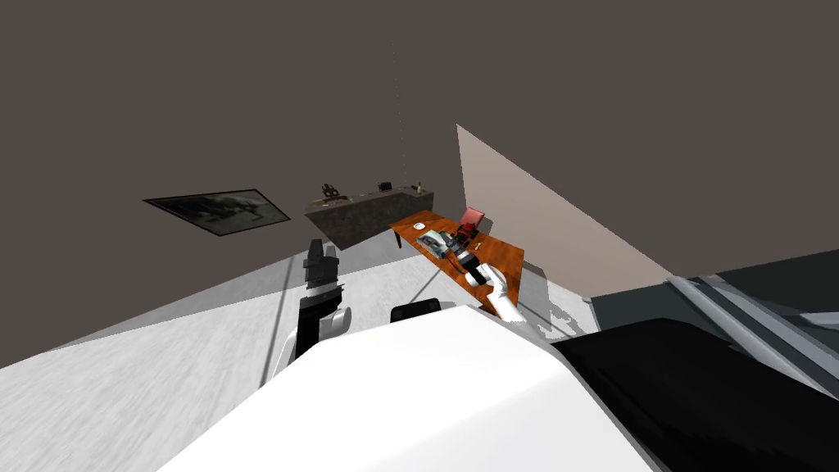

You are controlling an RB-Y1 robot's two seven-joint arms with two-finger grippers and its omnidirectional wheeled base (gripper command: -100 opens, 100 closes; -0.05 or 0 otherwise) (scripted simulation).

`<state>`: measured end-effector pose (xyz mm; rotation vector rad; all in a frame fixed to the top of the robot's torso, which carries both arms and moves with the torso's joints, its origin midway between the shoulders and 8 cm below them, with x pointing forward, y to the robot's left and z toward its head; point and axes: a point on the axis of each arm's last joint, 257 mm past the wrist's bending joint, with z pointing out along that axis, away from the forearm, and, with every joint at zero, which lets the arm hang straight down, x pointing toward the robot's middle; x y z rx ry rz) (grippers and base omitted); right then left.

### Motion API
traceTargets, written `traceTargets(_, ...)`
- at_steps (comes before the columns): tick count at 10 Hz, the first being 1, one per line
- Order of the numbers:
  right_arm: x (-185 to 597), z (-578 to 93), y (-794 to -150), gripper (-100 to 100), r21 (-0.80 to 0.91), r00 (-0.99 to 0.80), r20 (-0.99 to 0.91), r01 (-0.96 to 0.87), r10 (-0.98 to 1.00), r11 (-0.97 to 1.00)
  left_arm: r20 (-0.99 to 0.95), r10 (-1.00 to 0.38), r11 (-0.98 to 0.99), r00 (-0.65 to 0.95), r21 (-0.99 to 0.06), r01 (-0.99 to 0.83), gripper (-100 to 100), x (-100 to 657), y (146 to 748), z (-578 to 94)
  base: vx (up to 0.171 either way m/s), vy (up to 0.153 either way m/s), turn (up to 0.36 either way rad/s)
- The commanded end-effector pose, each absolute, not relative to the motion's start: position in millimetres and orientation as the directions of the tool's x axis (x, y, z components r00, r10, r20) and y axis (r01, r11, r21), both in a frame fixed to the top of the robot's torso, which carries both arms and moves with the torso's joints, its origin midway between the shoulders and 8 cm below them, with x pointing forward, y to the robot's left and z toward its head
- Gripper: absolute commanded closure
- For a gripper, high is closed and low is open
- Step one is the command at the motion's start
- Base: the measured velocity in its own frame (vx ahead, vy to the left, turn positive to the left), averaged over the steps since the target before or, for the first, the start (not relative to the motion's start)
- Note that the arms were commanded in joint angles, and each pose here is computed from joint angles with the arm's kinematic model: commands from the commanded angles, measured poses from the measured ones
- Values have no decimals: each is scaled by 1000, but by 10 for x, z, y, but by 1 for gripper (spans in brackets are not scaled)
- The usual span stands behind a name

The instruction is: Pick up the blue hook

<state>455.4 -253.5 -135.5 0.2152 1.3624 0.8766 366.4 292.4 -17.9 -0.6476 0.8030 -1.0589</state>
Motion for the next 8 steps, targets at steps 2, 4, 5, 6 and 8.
traceTargets(2,4620,-1665,-2590,-100,578,-84,-800,-375,595,725,-256,-929,360,266,-789,497,0,3664,2924,-179,51,-9,153)
traceTargets(4,4652,-1955,-2660,-100,549,-122,-831,-339,542,764,-256,-929,360,267,-789,497,0,3664,2924,-180,58,-9,124)
traceTargets(5,4668,-2147,-2704,-100,519,-152,-854,-319,498,793,-256,-929,360,267,-789,497,0,3664,2924,-180,53,-22,154)
traceTargets(6,4663,-2253,-2748,-100,514,-164,-858,-303,488,802,-256,-929,360,267,-789,497,0,3664,2924,-179,47,-24,98)
traceTargets(8,4654,-2553,-2853,-100,475,-209,-878,-268,431,838,-256,-929,360,267,-789,497,0,3664,2924,-180,51,-30,132)
